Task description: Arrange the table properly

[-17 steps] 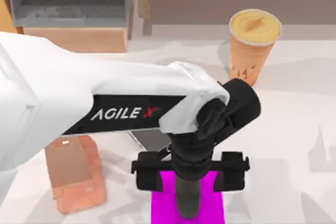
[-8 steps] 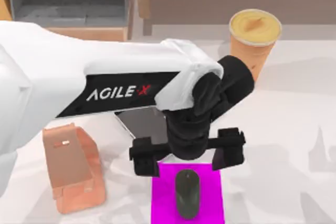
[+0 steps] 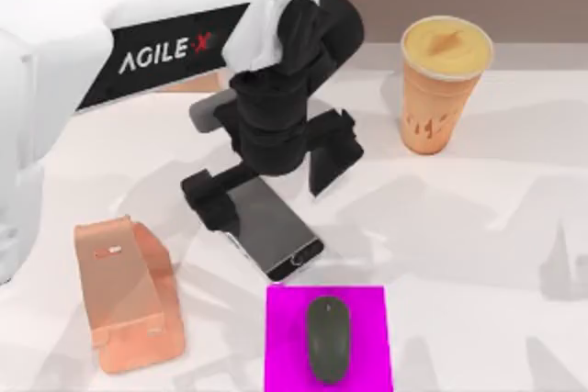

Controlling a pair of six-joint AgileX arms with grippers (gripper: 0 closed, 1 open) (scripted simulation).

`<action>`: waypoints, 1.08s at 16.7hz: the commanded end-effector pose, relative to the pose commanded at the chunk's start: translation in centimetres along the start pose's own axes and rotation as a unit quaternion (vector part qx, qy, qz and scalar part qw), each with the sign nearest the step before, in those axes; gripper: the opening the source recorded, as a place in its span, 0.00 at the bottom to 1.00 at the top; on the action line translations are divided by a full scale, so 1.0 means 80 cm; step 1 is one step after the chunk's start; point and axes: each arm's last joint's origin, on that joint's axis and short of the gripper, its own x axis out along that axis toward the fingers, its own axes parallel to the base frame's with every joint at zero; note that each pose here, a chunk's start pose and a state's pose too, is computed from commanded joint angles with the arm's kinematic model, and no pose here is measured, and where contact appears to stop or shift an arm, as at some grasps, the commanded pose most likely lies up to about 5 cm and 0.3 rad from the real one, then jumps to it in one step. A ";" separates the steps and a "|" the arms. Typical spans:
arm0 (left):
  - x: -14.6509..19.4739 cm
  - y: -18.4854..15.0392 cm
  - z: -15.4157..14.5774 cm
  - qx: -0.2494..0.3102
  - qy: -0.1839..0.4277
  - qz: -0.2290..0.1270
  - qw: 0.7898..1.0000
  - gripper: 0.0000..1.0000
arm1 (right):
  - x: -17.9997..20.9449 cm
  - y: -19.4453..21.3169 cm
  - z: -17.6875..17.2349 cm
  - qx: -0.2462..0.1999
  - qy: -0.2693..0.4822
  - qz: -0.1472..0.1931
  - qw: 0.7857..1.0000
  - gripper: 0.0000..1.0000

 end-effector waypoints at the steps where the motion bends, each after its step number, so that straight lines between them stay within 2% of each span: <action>1: -0.004 0.001 0.013 -0.021 0.000 -0.001 1.000 1.00 | 0.000 0.000 0.000 0.000 0.000 0.000 1.000 1.00; 4: -0.012 0.004 0.031 -0.053 0.000 -0.003 0.999 1.00 | 0.000 0.000 0.000 0.000 0.000 0.000 1.000 1.00; 8: -0.012 0.004 0.029 -0.051 -0.001 -0.005 0.999 1.00 | 0.000 0.000 0.000 0.000 0.000 0.000 1.000 1.00; 15: 0.062 0.003 0.032 -0.053 -0.001 -0.005 0.999 1.00 | 0.000 0.000 0.000 0.000 0.000 0.000 1.000 1.00; 18: 0.076 0.004 0.031 -0.053 0.000 -0.003 0.999 1.00 | 0.000 0.000 0.000 0.000 0.000 0.000 1.000 1.00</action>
